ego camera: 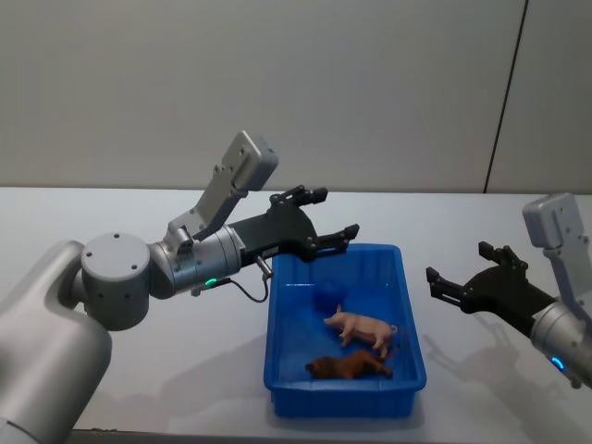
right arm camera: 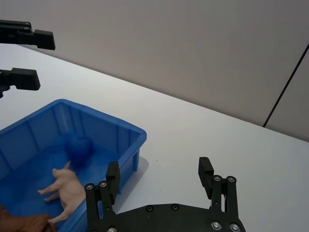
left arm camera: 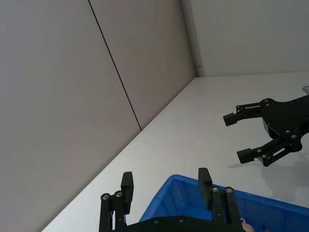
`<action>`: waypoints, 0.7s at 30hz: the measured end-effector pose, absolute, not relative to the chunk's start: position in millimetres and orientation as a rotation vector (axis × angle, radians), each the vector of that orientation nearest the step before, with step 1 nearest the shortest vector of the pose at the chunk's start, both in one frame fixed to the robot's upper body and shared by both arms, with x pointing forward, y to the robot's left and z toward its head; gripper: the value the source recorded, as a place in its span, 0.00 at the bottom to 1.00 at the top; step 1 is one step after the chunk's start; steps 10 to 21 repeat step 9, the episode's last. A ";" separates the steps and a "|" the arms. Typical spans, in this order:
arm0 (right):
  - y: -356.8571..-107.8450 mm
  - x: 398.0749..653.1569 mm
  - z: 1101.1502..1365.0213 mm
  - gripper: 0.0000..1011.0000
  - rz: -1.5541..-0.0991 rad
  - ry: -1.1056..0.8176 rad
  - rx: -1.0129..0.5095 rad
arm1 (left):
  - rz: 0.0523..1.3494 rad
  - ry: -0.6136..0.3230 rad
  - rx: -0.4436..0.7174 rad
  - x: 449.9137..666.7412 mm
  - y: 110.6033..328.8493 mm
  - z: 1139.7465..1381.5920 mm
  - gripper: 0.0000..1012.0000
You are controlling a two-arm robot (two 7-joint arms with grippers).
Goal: Pick up the two dolls from the table and place them into the box.
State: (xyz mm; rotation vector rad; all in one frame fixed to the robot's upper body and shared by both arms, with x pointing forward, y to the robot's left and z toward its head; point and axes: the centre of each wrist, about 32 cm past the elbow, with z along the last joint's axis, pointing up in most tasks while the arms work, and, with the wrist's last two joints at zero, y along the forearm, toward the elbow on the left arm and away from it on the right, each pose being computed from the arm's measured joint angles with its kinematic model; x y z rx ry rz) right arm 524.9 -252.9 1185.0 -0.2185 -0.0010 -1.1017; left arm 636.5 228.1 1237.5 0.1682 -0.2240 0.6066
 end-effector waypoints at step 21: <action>-252.9 524.9 1185.0 0.99 -1.102 -0.001 -0.219 | 0.629 -0.251 0.150 623.1 227.1 1236.2 0.99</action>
